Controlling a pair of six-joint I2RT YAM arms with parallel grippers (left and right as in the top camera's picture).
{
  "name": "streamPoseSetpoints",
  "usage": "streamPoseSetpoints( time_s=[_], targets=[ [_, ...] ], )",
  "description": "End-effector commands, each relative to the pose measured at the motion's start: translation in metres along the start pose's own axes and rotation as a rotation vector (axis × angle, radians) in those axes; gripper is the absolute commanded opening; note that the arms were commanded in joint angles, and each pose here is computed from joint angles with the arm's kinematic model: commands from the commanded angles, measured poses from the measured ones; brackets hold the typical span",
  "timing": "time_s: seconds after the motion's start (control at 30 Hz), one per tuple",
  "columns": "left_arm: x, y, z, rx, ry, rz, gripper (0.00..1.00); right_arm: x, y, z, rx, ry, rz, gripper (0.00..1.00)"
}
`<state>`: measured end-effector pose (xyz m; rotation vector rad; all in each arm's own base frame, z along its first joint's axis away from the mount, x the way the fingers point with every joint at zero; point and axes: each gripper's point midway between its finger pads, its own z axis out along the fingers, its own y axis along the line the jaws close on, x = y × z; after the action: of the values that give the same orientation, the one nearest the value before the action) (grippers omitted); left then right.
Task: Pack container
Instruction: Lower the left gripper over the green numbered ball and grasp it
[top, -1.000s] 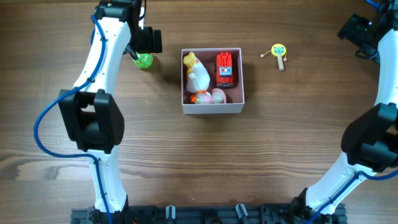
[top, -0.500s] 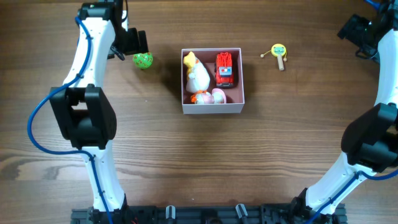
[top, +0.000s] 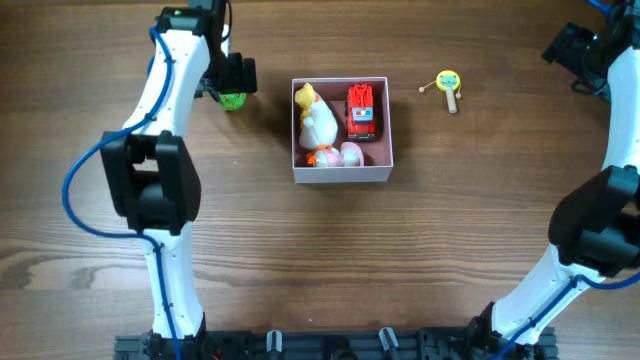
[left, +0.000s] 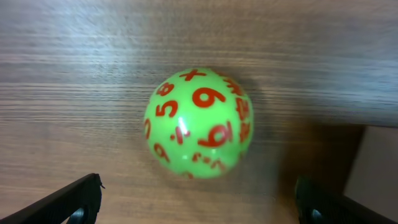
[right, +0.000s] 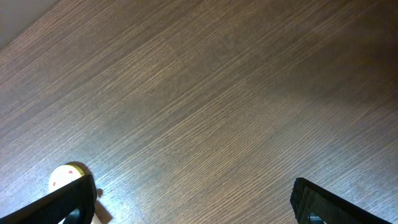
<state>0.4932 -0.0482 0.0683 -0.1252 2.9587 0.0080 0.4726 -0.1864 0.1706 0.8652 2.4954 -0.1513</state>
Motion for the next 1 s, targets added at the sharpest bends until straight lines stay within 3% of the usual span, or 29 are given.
streamPoseSetpoints(
  time_s=[0.0, 0.57, 0.97],
  targets=[
    [-0.001, 0.004, 0.015, -0.017, 0.015, -0.021, 1.0, -0.003, 0.004, -0.011, -0.018, -0.02, -0.011, 1.0],
    [0.003, 0.003, 0.048, -0.022, 0.054, -0.016, 1.0, -0.003, 0.004, -0.011, -0.018, -0.02, -0.011, 1.0],
    [-0.01, 0.001, 0.048, -0.012, 0.002, -0.018, 1.0, -0.003, 0.004, -0.011, -0.018, -0.02, -0.011, 1.0]
  ],
)
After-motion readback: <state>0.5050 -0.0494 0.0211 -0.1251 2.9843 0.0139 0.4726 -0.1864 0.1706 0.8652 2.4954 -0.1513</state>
